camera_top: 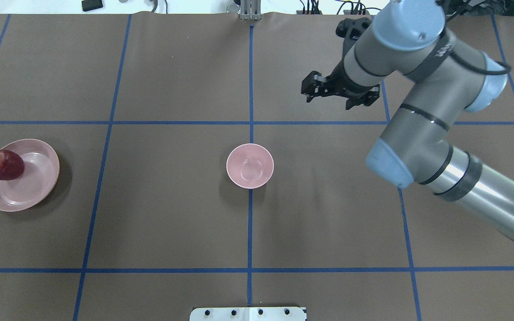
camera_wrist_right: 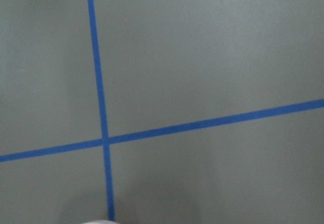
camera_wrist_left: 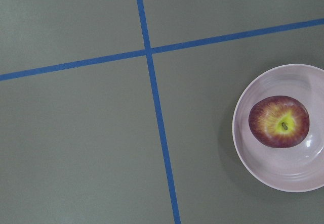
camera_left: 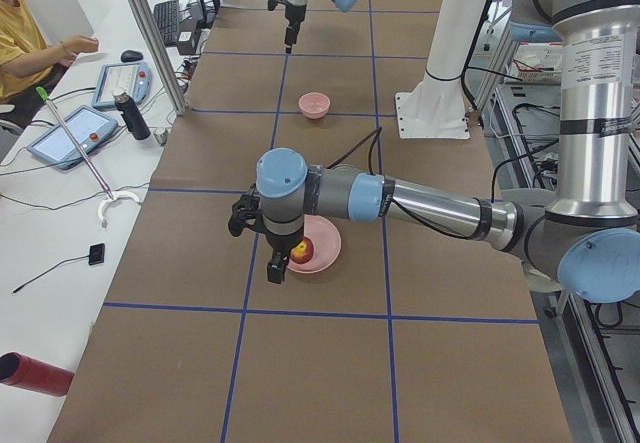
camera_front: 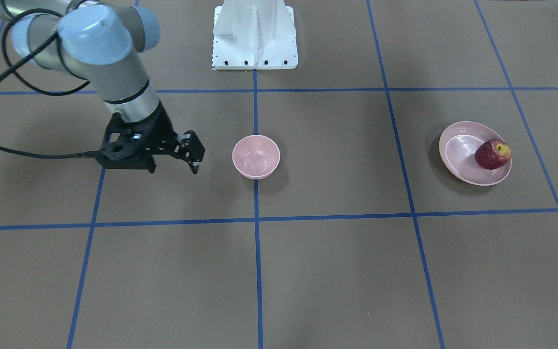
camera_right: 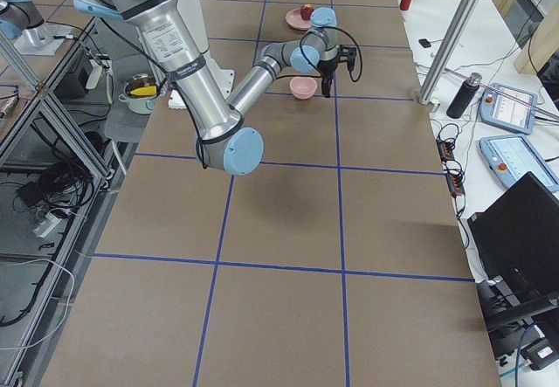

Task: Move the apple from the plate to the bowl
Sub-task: 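Open the right gripper off the bowl rim and withdraw the right arm, then reach the left gripper toward the red apple on the pink plate, then close the left gripper around the red apple on the plate, then lift the apple with the left gripper and carry it over the bowl, then lower the apple into the pink bowl and open the left gripper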

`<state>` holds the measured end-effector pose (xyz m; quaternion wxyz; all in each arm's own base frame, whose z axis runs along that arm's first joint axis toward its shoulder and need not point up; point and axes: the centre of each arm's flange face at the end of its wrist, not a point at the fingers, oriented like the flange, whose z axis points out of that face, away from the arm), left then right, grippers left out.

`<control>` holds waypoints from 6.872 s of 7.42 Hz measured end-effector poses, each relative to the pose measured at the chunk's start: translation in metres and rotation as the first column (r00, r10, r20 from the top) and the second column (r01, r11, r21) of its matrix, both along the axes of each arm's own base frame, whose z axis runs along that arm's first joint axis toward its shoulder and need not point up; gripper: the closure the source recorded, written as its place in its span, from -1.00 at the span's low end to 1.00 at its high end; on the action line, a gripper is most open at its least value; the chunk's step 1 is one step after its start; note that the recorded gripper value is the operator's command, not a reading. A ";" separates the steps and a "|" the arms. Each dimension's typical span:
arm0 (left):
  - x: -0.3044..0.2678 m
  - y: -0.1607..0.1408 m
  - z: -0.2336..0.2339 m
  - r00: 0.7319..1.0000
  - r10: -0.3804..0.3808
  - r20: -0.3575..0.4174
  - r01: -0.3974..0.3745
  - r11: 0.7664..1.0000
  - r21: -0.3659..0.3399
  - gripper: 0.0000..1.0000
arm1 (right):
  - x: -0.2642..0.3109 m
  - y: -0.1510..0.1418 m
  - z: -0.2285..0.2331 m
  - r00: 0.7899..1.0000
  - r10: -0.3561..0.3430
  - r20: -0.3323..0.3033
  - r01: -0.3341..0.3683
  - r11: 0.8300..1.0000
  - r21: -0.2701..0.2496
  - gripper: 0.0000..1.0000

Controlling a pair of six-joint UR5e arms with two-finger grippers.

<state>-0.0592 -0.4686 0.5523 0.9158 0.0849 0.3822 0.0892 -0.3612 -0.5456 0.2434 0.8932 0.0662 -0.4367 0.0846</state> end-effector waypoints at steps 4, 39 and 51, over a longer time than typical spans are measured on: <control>0.029 -0.015 -0.020 1.000 0.028 -0.013 -0.026 0.993 0.112 -0.97 | 0.218 -0.062 0.167 0.979 -0.171 -0.112 0.185 0.975 0.122 -1.00; 0.627 -0.017 -0.418 0.972 -0.229 -0.050 0.209 0.945 -0.250 1.00 | 0.402 0.062 0.382 0.959 -0.227 -0.170 0.241 0.969 0.063 -1.00; 0.687 0.004 -0.392 0.973 -0.221 -0.074 0.200 0.955 -0.218 -0.95 | 0.402 0.063 0.382 0.960 -0.226 -0.168 0.239 0.969 0.062 -1.00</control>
